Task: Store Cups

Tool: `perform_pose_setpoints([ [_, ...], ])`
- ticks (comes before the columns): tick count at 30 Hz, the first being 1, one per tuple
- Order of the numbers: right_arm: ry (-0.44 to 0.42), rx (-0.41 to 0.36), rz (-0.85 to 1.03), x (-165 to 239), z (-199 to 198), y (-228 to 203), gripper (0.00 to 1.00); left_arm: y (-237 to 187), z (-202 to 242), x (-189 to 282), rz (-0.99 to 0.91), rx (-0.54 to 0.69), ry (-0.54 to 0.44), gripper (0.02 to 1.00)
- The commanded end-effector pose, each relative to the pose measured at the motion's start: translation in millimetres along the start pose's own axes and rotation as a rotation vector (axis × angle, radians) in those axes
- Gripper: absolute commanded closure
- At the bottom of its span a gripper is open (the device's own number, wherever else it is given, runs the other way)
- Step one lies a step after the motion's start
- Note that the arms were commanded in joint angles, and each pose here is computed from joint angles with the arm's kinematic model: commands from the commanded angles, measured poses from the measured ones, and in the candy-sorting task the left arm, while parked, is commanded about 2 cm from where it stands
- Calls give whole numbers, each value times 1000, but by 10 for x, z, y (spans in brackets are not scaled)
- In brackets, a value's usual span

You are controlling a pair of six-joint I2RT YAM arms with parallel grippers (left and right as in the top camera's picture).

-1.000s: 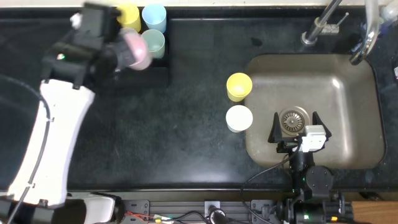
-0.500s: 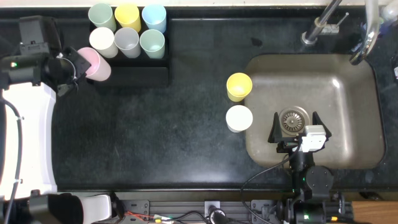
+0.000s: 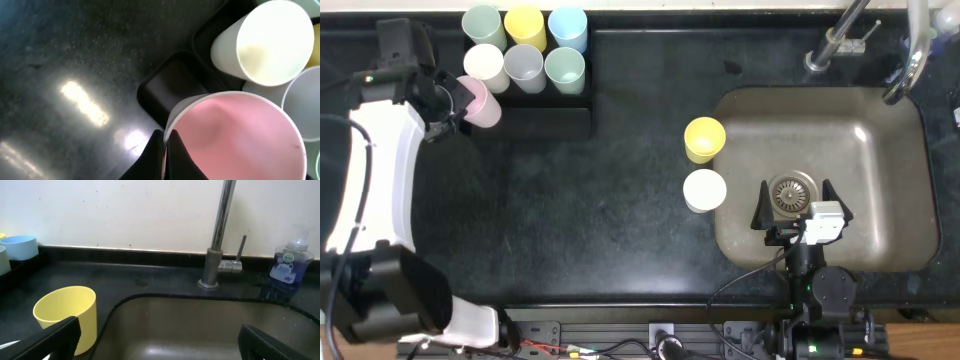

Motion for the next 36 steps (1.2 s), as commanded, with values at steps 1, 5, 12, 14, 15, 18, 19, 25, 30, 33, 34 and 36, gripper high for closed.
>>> perform_pose_setpoints([
  [1, 8, 4, -11, 2, 10, 1, 3, 49, -11, -103, -22, -7, 12, 982],
  [5, 8, 4, -11, 2, 10, 1, 5, 89, -14, -154, -33, 5, 11, 982],
  [12, 8, 4, -11, 2, 10, 1, 5, 118, 19, -290, -17, 14, 38, 982],
  [14, 8, 4, -11, 2, 10, 1, 5, 110, 20, -347, -6, 12, 50, 982],
  [15, 8, 4, -11, 2, 10, 1, 3, 106, 21, -372, -2, 8, 54, 982],
  [18, 8, 4, -11, 2, 10, 1, 3, 100, 21, -422, 5, 7, 63, 980],
  [19, 8, 4, -11, 2, 10, 1, 3, 101, 20, -429, 4, 7, 65, 982],
  [25, 8, 4, -11, 2, 10, 1, 3, 109, 15, -499, -2, 6, 77, 982],
  [30, 8, 4, -11, 2, 10, 1, 3, 110, -1, -607, 3, 5, 82, 982],
  [33, 8, 4, -11, 2, 10, 1, 3, 99, 6, -639, 11, 3, 92, 982],
  [34, 8, 4, -11, 2, 10, 1, 3, 98, 9, -650, 11, 2, 97, 980],
  [36, 8, 4, -11, 2, 10, 1, 3, 99, 14, -653, 9, 2, 103, 982],
])
Point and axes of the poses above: each gripper's point midway between its finger pads, its own x axis back along the fingers, its own z axis along the line the jaws close on, y = z × x, the point moved 10 cm from there along x, back along the fingers, and after that the axes turned 9 degrees about x, right-handed, at the moved point
